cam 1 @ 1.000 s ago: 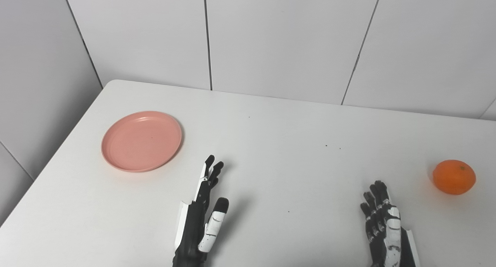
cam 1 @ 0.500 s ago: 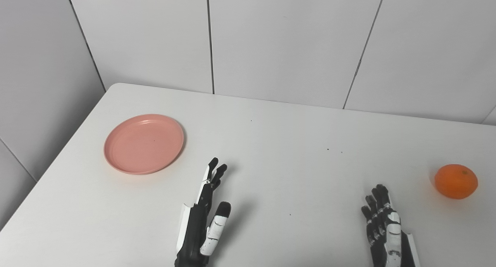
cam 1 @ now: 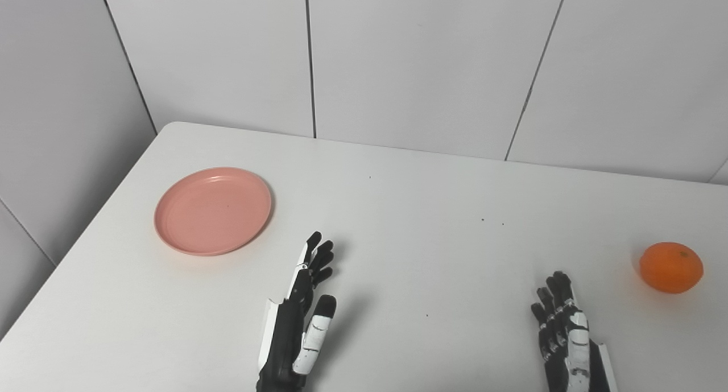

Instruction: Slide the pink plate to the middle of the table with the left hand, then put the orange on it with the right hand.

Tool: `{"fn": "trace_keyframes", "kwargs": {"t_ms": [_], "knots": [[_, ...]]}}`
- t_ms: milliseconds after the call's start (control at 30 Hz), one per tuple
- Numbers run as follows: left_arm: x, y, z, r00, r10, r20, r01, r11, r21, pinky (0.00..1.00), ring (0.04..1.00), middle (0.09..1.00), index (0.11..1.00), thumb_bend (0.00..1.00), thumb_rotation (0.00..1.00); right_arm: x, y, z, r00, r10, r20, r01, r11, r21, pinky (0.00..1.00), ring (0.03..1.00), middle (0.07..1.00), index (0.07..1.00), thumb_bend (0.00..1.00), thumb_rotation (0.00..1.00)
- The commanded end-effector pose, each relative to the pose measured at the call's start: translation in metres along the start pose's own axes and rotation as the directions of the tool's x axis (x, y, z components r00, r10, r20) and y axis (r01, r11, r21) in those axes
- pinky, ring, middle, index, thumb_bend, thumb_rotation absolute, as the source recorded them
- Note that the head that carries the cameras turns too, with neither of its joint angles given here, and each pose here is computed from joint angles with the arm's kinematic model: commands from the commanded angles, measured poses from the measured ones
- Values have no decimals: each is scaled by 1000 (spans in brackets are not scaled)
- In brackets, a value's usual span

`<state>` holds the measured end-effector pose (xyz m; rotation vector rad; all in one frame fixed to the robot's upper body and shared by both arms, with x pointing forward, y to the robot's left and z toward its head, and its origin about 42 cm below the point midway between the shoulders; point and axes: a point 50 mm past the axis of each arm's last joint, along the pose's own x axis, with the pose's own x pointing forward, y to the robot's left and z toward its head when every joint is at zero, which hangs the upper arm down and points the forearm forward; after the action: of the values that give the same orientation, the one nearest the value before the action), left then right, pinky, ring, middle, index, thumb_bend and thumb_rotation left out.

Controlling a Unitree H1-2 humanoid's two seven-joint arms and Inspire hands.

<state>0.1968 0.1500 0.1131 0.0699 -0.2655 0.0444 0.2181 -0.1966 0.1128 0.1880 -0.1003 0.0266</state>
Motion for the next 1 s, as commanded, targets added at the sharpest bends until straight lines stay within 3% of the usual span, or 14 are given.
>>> {"fn": "trace_keyframes", "kwargs": {"t_ms": [0,400,667,800,967], "knots": [[-60,14,-33,964,-5,-266,10,1000,17,818,880,911,928,839,995,-29,-22,-14,999,-8,-44,6,999,-46,1000,1000,994,980,783,1000],[-6,32,0,969,4,-249,-29,995,-98,927,901,918,938,871,1000,-23,-19,-20,999,-6,-39,4,999,-43,1000,995,987,979,749,1000],[27,39,29,989,-35,-143,18,993,-113,918,908,922,940,924,998,-21,-16,-21,999,-3,-35,2,999,-38,1000,988,981,975,762,1000],[46,40,46,995,-64,-76,54,992,-118,882,876,904,921,991,973,-20,-16,-22,999,2,-34,-3,999,-39,1000,989,984,981,758,1000],[69,50,70,996,-92,13,92,991,-96,805,824,853,877,1000,970,-19,-16,-23,999,4,-36,-6,999,-39,1000,989,983,980,756,1000]]}}
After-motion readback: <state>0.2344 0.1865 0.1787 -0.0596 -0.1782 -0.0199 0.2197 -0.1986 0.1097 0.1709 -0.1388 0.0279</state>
